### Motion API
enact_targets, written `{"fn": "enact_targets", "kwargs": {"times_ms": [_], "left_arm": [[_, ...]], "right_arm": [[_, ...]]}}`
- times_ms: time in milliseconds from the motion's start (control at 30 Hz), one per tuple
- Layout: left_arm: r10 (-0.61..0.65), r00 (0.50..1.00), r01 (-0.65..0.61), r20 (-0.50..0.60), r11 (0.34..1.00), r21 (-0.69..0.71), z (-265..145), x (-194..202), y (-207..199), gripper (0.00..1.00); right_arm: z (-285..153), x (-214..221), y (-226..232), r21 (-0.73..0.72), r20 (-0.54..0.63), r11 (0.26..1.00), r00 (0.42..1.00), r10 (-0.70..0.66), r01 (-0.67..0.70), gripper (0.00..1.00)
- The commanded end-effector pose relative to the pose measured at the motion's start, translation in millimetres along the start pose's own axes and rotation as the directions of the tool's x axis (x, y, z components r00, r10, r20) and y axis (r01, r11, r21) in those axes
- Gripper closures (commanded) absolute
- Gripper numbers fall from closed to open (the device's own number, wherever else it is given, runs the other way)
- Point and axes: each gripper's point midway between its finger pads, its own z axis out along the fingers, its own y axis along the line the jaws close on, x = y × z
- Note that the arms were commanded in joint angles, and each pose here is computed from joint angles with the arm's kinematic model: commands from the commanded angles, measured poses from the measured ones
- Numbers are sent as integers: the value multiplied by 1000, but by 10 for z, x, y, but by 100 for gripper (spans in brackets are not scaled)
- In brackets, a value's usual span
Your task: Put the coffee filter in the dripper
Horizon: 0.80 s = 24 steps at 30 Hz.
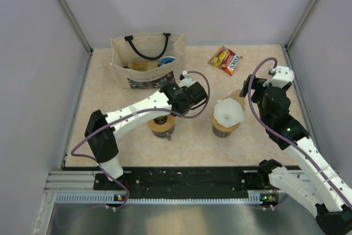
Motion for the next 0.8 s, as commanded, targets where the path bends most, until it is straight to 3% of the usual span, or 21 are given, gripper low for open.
{"fn": "enact_targets", "kwargs": {"times_ms": [0,200,267,367,633,767], "left_arm": [[-16,1000,16,-23,1000,-9,55,107,-52,100],[-33,997,36,-74,998,46,26,298,-183,98],[-45,995,51,-88,997,63,5,345,-203,75],[-57,995,63,-83,995,73,-22,336,-205,64],[-74,996,80,-55,991,103,-141,211,-192,60],[-107,994,109,-22,981,163,-293,116,-165,49]], "right_arm": [[14,-73,-8,5,33,1000,999,20,-20,1],[16,-76,-6,5,33,1000,999,22,-22,1],[15,-82,-2,3,34,1000,999,22,-23,1],[16,-78,1,2,34,1000,999,24,-24,1],[18,-70,4,1,31,1000,999,22,-22,1],[28,-65,10,0,29,1000,999,18,-18,1]]}}
